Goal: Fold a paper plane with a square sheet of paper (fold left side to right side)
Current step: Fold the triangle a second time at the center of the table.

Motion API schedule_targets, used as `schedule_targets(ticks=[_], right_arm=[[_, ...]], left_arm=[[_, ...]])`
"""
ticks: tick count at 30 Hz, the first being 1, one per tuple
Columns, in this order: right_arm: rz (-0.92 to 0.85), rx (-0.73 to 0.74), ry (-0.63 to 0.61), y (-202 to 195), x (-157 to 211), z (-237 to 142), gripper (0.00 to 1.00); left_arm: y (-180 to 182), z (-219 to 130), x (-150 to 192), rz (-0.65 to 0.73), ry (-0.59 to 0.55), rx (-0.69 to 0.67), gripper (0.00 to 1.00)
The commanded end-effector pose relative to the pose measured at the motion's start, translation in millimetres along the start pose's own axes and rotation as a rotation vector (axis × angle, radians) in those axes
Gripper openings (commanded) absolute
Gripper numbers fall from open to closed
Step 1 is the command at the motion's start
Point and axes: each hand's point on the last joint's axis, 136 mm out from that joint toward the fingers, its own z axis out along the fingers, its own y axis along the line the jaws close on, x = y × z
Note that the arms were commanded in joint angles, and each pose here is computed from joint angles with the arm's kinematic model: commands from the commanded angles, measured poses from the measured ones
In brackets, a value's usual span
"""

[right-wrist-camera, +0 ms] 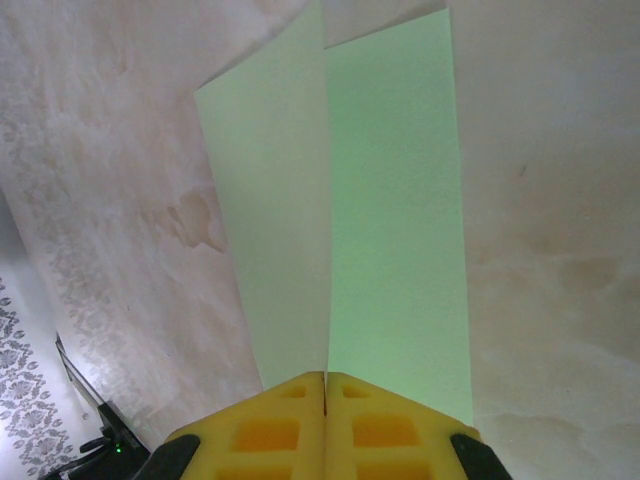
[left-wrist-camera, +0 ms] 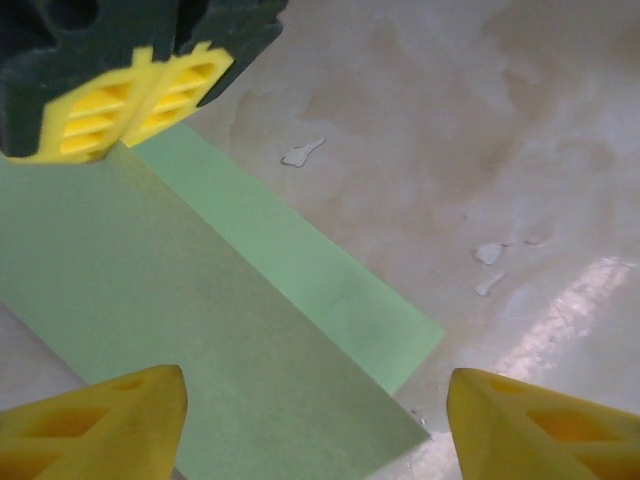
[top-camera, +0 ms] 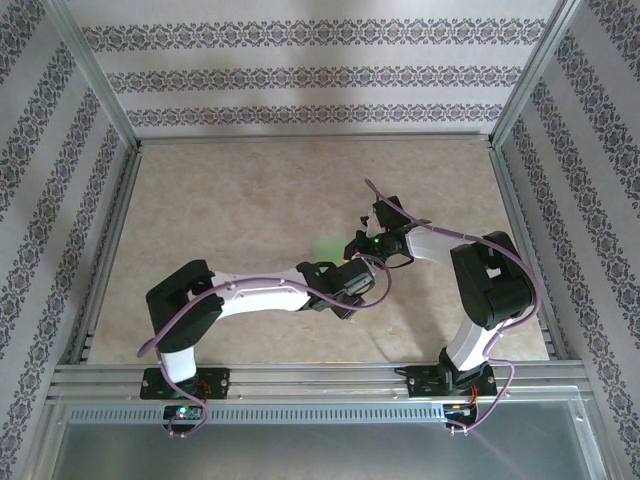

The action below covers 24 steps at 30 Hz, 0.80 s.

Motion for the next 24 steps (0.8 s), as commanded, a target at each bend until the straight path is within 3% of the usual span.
schedule_targets(ticks=[1, 7, 12, 20, 24], right_arm=[[0.003, 0.002, -0.025, 7, -7, -6, 0.00], [-0.005, 0.033, -0.031, 3, -9, -7, 0.00], [-0.032, 0.052, -0.043, 4, -14, -10, 0.07], [-0.097, 0.078, -0.207, 4, -34, -58, 0.35], [-0.084, 0.089, -0.255, -12, -28, -81, 0.38]], left_arm=[[4, -2, 5, 0.062, 0.036, -0.051, 0.54], [-3, -9, 2, 0.050, 0.009, 0.001, 0.19], [-7, -14, 1, 0.028, 0.003, 0.042, 0.01], [-2, -26, -7, -0.150, -0.043, 0.203, 0.00], [2, -30, -11, -0.277, -0.060, 0.338, 0.00]])
